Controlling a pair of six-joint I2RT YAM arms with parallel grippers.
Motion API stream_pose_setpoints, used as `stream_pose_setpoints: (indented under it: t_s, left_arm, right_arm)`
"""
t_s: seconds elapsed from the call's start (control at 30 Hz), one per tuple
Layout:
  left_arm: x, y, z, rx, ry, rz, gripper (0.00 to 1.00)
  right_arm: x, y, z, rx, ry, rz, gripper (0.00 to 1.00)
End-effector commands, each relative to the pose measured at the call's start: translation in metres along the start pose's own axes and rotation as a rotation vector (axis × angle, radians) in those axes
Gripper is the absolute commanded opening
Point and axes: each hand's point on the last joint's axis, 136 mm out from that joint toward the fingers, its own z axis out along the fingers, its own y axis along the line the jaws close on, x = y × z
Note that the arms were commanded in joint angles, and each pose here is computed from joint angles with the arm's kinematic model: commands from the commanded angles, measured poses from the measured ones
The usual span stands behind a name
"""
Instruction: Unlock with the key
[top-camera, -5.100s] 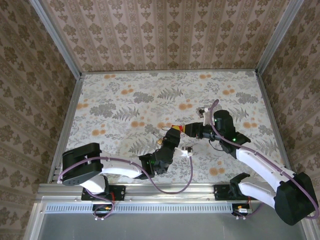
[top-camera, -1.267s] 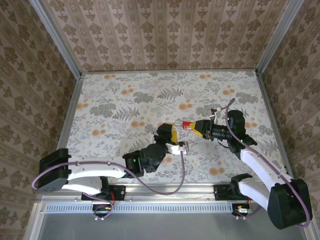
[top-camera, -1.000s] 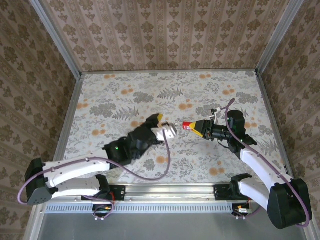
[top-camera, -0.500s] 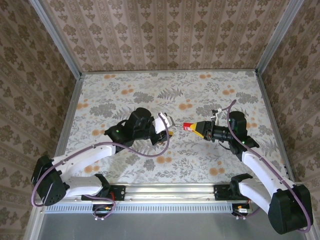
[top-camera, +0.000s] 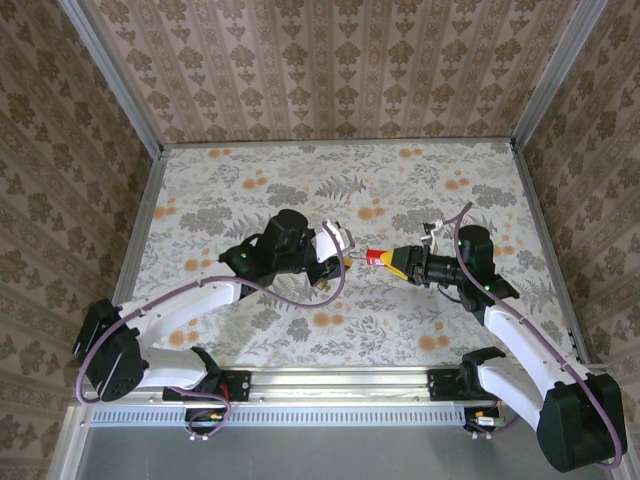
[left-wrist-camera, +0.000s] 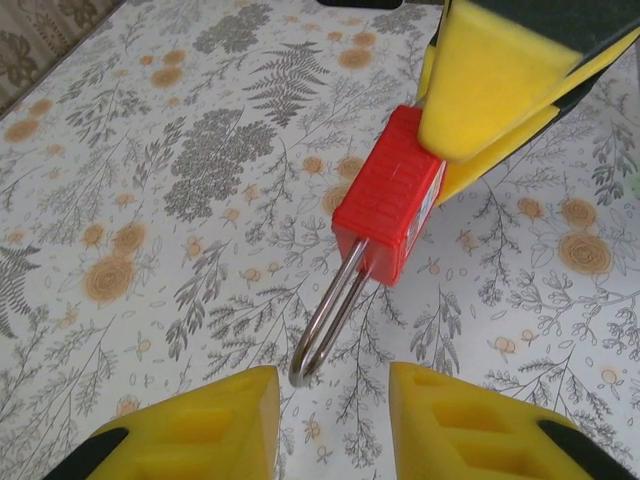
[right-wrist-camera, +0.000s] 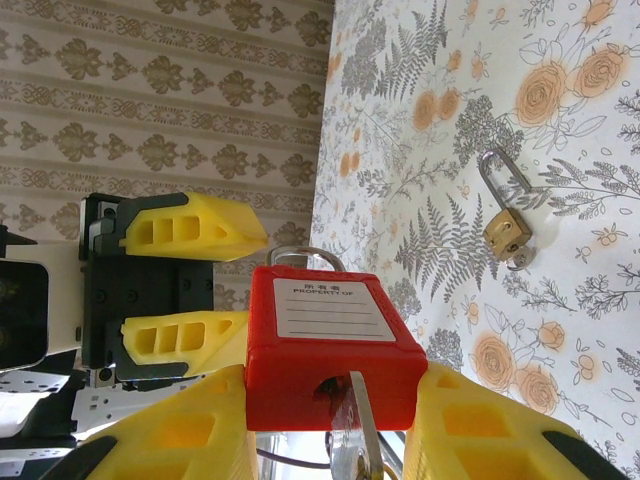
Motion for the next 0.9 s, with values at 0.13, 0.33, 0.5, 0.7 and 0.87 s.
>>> stream_pose_setpoints:
  t_s: [0.13,0.33,0.5,0.7,0.87]
  left_arm:
    - [-0.015,-0.002,0.002,0.029,-0.097,0.071,0.26]
    - [-0.009,-0.008,0.009,0.085,-0.069,0.06,0.26]
    - [-0.003,-0.007,0.011,0.082,-0.044,0.06,0.35]
    - [-0.001,-0.002,0.01,0.046,-0.04,0.077,0.4]
    - [0.003,-0.001,0.013,0.047,-0.024,0.072,0.22]
  right_arm:
    - [0.01,0.009,-0.001,-0.033,0.034,-0.032,0.24]
    - [0.011,0.009,0.0,-0.036,0.04,-0.035,0.24]
    - [0.012,0.009,0.0,-0.036,0.042,-0.036,0.23]
    - [0.013,0.01,0.001,-0.037,0.047,-0.04,0.24]
    - [0.013,0.01,0.002,-0.036,0.047,-0.041,0.23]
